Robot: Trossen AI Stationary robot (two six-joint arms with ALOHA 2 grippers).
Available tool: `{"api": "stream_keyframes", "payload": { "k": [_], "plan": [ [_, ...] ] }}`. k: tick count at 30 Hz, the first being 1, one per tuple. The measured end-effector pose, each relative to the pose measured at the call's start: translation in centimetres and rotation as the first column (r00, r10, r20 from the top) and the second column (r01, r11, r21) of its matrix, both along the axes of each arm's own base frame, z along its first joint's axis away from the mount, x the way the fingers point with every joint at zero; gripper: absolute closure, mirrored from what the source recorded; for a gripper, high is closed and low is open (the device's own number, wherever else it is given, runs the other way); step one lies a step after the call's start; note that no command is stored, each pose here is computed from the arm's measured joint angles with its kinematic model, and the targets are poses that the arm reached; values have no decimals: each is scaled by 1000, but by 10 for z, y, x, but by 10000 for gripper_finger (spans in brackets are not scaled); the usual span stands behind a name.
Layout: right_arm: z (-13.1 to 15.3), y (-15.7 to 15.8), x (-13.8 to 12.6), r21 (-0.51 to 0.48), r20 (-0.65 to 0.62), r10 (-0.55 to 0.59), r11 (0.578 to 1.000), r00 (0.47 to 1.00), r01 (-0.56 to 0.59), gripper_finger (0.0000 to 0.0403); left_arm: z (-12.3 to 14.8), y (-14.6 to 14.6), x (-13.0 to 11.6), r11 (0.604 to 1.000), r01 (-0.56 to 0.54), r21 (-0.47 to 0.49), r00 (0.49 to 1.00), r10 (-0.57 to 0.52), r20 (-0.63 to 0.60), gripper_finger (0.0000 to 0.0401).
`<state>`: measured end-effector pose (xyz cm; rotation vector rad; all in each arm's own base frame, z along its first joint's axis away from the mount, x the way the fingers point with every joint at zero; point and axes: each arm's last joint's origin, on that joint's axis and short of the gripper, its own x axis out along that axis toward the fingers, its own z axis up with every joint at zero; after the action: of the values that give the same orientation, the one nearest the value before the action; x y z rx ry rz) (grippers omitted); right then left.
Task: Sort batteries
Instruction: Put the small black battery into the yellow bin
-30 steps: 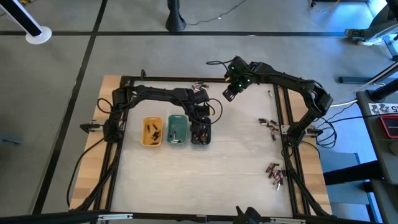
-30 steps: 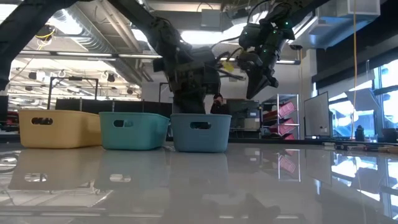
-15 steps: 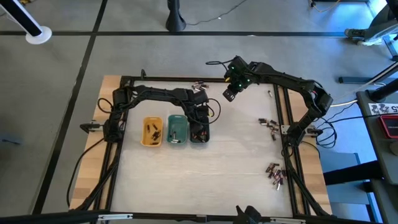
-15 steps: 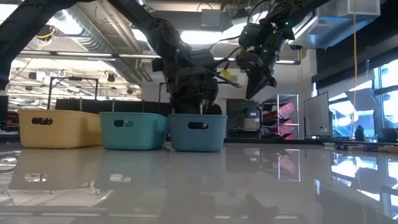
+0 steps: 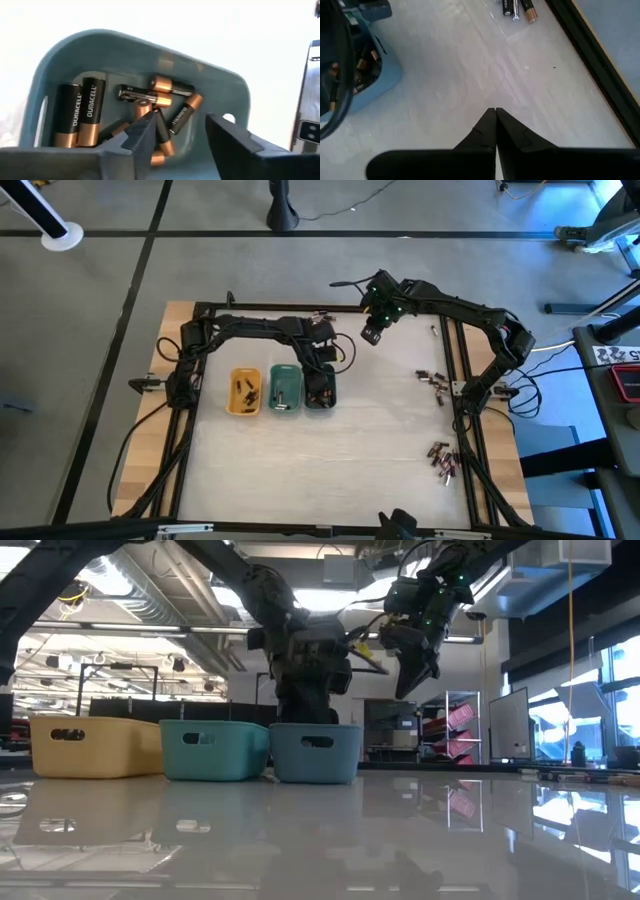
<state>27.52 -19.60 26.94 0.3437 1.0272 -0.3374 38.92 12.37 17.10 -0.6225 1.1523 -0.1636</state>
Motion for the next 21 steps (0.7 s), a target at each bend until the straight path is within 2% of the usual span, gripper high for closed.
{"api": "stream_keyframes", "payload": {
  "k": [4,7,11,14,17,19,21],
  "plan": [
    [0,0,0,-8,-2,23,1000,1000,-23,400,21,5,0,1000,8,3,1000,-8,1,208],
    [0,-2,-2,-2,-5,23,1000,1000,-23,400,47,11,-4,1000,-1,23,1000,1,31,202],
    [-1,-3,-4,25,-3,-4,1000,1000,4,400,83,19,-31,997,-28,70,999,27,20,205],
    [0,-3,-3,25,7,-2,1000,1000,2,400,102,25,-62,981,4,193,995,15,-98,210],
    [0,-3,-3,24,12,-9,1000,1000,9,400,115,34,-98,938,93,334,956,10,-293,215],
    [1,-4,-2,31,26,-43,999,999,43,400,119,49,-118,914,116,389,917,52,-395,217],
    [2,-6,1,32,62,-87,996,994,85,400,118,67,-137,911,109,399,884,95,-458,219]
  ]
}}
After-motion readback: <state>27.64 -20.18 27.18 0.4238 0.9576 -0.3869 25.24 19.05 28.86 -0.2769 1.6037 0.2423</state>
